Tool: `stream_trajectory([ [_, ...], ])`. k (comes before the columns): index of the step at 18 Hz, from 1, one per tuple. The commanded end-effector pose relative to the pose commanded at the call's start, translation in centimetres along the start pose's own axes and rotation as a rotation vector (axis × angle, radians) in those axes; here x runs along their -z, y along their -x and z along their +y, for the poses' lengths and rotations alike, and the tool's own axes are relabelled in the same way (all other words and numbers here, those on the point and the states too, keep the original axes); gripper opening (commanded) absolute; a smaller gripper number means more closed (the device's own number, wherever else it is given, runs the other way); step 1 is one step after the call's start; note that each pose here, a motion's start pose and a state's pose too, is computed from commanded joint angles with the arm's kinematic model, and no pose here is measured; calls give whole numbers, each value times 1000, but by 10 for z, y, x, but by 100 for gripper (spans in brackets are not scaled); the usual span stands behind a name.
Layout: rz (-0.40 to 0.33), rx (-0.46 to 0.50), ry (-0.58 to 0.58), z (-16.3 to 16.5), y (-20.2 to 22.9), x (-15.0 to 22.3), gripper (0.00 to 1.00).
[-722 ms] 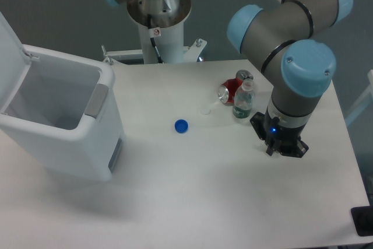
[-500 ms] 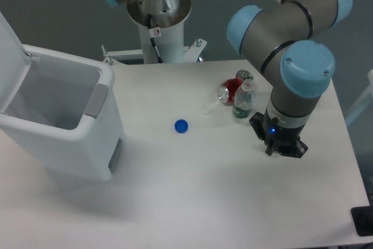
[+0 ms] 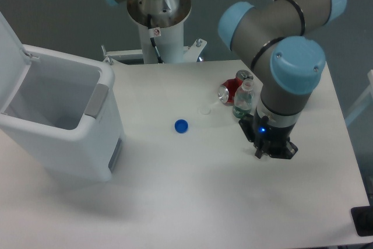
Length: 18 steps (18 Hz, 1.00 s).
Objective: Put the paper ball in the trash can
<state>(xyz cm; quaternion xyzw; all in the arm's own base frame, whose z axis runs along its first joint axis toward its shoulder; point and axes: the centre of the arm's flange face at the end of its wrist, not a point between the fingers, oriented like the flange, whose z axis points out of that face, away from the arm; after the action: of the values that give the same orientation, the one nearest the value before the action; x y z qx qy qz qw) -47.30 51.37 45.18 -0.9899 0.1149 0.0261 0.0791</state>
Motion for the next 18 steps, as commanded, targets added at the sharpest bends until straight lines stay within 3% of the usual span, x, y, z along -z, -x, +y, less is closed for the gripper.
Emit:
stream_trajectory([
  [9,74,66,-242,-60,-154,84,0],
  [15,89,73,-401,-80,-227,155,0],
  [18,90,52,-419,-87,-252,169,0],
])
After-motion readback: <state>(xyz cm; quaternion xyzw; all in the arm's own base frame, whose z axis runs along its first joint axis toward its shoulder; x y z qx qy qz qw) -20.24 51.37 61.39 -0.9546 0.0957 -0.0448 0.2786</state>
